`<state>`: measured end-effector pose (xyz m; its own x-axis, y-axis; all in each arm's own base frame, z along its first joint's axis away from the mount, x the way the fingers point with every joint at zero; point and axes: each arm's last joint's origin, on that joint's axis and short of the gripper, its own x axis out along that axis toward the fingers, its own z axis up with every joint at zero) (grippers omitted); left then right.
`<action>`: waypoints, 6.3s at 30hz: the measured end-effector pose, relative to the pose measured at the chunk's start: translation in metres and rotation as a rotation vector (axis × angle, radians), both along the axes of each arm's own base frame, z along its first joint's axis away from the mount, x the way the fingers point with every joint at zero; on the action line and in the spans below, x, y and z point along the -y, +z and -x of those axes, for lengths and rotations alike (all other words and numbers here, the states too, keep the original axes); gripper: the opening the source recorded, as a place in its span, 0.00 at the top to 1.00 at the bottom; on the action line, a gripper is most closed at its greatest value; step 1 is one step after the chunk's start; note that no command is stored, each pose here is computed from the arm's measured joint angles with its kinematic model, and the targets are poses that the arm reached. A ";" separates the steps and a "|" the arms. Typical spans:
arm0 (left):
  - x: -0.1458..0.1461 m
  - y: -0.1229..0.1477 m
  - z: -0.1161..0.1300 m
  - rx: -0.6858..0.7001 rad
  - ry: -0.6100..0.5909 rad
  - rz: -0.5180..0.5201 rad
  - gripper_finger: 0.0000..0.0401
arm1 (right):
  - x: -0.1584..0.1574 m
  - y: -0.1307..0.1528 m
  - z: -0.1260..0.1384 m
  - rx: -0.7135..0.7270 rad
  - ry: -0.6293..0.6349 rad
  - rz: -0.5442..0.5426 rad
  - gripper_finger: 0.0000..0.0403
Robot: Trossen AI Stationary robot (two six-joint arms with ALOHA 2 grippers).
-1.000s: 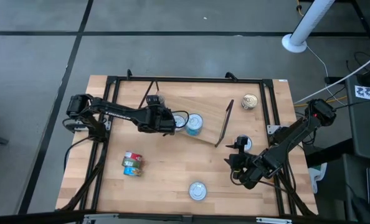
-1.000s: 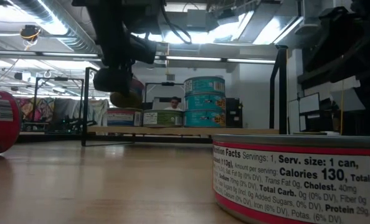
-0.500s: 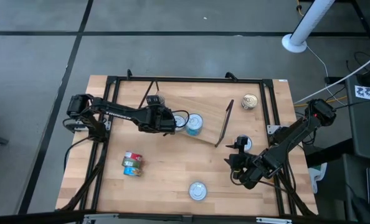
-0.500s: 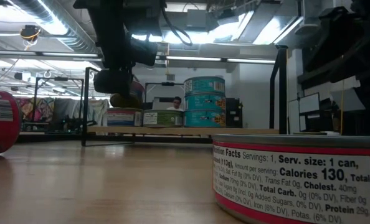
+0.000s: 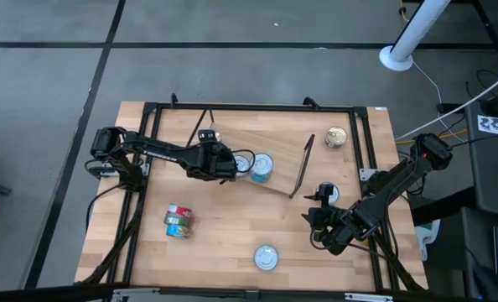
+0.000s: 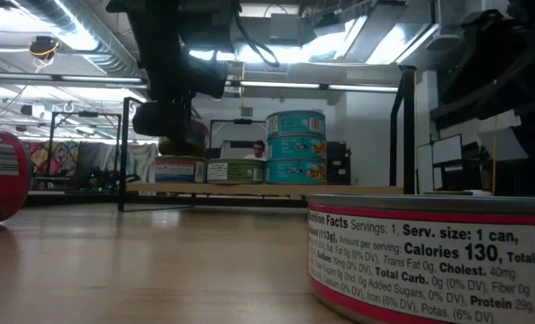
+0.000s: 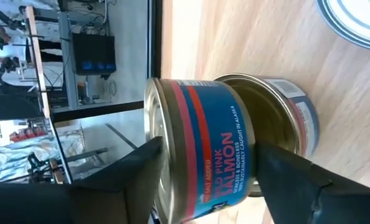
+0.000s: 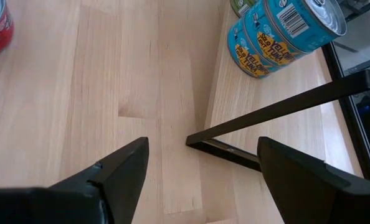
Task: Stack canned seafood by type on shelf
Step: Stack the blue-pink tuna can on top of the blue-pink tuna can on the shelf, then stack the yellow-blue tuna can on top of the yellow-blue tuna cans on the shelf
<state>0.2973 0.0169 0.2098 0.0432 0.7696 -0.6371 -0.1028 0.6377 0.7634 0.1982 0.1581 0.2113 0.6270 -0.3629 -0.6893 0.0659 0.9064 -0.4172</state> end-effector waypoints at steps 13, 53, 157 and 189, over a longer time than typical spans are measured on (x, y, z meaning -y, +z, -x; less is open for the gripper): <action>0.007 -0.001 0.000 -0.061 -0.069 0.037 0.31 | 0.000 0.000 0.000 0.000 0.000 0.000 0.25; 0.113 0.032 -0.001 0.210 -0.264 0.096 0.31 | -0.008 0.000 -0.004 -0.035 0.048 -0.158 0.25; 0.218 0.000 0.058 0.234 -0.159 0.775 0.64 | 0.008 0.007 -0.034 0.065 0.062 -0.170 0.26; 0.130 0.053 -0.054 0.563 -0.622 -0.027 0.62 | 0.008 0.007 -0.034 0.064 0.062 -0.170 0.26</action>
